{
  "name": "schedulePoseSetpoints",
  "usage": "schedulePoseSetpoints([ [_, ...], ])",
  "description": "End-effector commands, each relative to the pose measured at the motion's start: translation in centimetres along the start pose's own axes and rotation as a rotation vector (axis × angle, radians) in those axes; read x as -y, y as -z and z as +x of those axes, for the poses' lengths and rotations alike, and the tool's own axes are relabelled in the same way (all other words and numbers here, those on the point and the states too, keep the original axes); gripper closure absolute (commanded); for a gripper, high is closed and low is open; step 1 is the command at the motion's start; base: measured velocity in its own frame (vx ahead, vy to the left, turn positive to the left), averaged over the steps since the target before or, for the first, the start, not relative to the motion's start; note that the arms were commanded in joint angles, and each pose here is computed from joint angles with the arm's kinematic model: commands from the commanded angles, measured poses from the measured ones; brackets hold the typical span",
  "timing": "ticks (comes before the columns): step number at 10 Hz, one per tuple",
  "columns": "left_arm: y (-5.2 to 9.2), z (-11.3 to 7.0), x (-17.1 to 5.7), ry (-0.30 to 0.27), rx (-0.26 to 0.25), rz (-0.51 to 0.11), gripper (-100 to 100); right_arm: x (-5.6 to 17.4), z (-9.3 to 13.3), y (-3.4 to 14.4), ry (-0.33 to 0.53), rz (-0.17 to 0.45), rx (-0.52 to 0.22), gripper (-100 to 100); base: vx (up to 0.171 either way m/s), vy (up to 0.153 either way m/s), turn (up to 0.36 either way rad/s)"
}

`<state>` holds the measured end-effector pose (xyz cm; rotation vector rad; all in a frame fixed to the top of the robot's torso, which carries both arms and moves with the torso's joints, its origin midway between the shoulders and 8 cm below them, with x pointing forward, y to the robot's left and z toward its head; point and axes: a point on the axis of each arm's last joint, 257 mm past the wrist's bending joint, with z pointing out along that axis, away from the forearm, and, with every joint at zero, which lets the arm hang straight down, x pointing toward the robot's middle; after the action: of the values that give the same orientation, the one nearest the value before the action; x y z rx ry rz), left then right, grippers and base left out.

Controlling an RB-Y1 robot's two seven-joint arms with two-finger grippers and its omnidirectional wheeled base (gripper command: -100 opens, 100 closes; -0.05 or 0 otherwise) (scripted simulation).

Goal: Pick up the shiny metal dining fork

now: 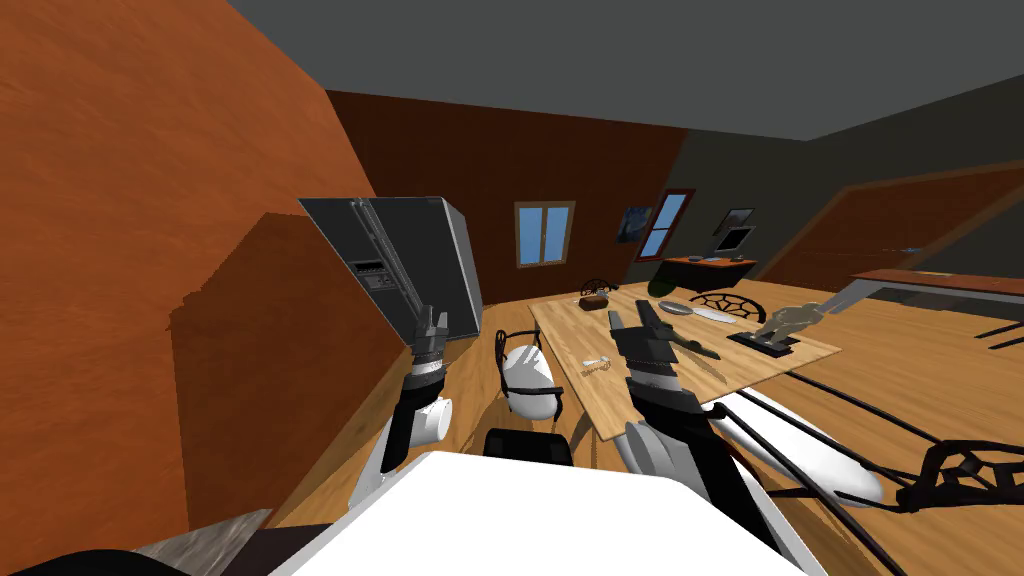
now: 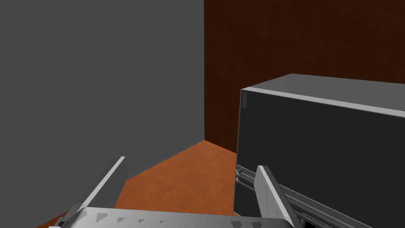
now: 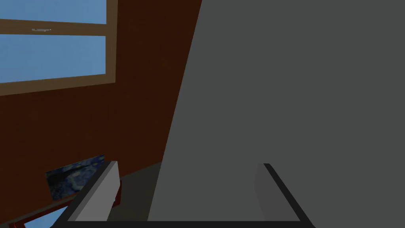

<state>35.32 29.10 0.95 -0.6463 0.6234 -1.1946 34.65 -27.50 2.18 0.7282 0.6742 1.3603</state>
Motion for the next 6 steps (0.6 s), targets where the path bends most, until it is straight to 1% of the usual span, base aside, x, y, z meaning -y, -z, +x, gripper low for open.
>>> schedulePoseSetpoints([
  [1,0.0,0.0,0.0,0.000,0.000,0.000,0,1.0,0.5,0.5,0.044,0.031,-0.039,-100,0.000,-0.019,0.148],
  [4,0.0,0.0,0.0,0.000,0.000,0.000,0,3.3,1.2,1.7,0.134,0.100,-0.102,-100,-0.003,-0.040,0.148],
  [6,0.0,0.0,0.0,0.000,0.000,0.000,0,5.4,1.6,3.1,0.213,0.161,-0.155,-100,-0.002,-0.056,0.211],
])
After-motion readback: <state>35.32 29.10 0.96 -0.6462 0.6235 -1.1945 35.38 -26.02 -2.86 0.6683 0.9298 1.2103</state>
